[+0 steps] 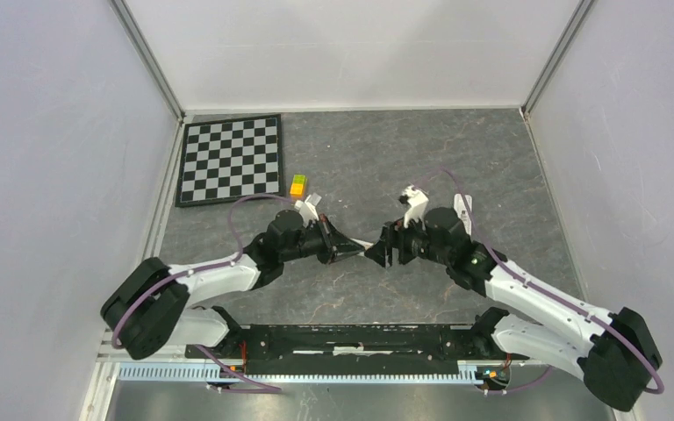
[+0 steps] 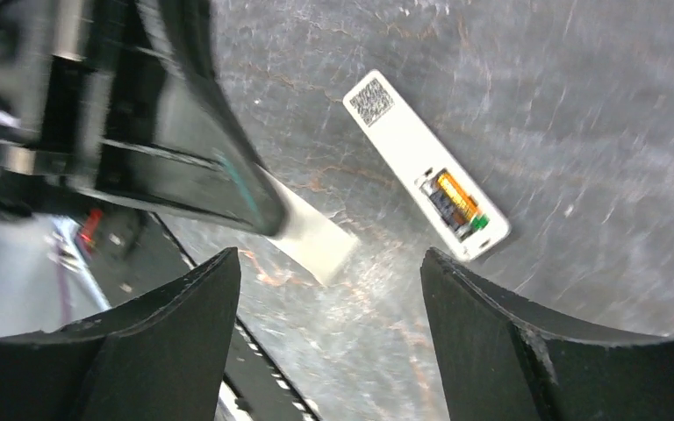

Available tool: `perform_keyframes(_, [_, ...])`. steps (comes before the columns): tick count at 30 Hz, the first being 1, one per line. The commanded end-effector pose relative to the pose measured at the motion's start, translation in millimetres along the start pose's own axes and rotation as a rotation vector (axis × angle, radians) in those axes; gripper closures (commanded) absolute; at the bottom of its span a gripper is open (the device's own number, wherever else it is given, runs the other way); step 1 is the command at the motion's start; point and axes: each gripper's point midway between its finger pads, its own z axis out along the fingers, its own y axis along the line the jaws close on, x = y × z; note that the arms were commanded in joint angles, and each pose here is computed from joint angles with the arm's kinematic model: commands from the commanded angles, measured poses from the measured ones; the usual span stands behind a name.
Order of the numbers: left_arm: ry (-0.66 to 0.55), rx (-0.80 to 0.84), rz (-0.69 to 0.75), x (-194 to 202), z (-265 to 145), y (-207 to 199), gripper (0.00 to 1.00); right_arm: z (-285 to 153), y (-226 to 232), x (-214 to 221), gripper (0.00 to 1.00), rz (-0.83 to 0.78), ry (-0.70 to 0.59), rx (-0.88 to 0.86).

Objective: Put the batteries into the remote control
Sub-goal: Pick up the battery cover at the center of the board.

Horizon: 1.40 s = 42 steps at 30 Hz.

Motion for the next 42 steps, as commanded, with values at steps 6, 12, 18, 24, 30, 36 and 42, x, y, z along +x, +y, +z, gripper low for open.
perform_keyframes(6, [-0.039, 0.101, 0.100, -20, -28, -67, 0.98, -26, 31, -50, 0.24, 0.589, -0.437, -0.255])
perform_keyframes(12, [-0.037, 0.145, 0.132, -22, -40, -89, 0.98, -46, 52, -73, 0.27, 0.588, -0.522, -0.390])
perform_keyframes(18, [-0.009, 0.204, 0.164, -20, -49, -109, 0.98, -42, 53, -73, 0.37, 0.607, -0.505, -0.398])
perform_keyframes(24, [0.014, 0.236, 0.161, -16, -55, -118, 0.98, -48, 64, -81, 0.56, 0.612, -0.532, -0.487])
perform_keyframes(30, [0.018, 0.253, 0.159, -16, -56, -121, 0.98, -52, 75, -86, 0.71, 0.608, -0.528, -0.554])
perform_keyframes(36, [0.037, 0.268, 0.169, -16, -56, -124, 0.98, -56, 85, -87, 0.75, 0.608, -0.519, -0.630])
perform_keyframes(42, [0.074, 0.285, 0.183, -11, -56, -127, 0.96, -55, 89, -89, 0.79, 0.611, -0.514, -0.662])
